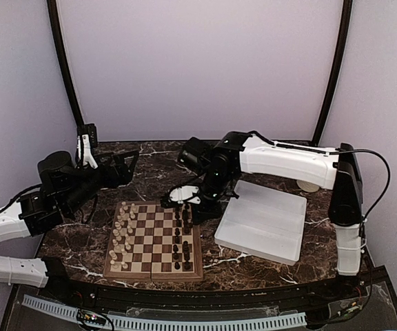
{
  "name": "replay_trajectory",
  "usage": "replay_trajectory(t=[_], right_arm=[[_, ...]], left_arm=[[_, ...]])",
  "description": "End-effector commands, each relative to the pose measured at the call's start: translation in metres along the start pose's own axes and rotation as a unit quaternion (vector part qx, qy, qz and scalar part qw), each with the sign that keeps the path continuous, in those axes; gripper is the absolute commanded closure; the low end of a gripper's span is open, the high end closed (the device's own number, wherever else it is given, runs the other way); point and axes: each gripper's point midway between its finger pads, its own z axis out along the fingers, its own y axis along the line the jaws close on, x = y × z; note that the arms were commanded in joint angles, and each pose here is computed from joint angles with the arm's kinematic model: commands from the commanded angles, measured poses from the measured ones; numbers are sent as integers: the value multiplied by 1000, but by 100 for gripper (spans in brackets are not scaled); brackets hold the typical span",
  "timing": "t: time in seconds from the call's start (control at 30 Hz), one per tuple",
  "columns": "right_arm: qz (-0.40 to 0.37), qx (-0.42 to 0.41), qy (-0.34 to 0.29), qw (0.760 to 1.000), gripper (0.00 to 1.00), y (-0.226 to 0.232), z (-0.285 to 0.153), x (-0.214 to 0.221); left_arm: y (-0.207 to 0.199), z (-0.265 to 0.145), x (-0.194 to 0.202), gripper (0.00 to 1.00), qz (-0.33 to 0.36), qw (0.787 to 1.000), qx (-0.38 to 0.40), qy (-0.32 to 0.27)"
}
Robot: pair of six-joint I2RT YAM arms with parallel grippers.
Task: Set up the chess pieces on the board
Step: Place the queen at e8.
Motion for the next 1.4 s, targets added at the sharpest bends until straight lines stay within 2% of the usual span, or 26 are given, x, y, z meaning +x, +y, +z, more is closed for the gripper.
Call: replay_trajectory(t=[0.0, 0.73, 1.37], right_arm=[[-28, -10, 30, 999, 94, 17, 9, -1], [-20, -1, 69, 997, 93, 12, 46, 0], [-19, -4, 76, 997, 91, 10, 62, -4]], left_arm=[[10, -6, 6, 1, -8, 1000, -16, 6], [11, -8, 8, 1, -11, 1000, -15, 11], [12, -5, 15, 1, 1, 1000, -17, 18]])
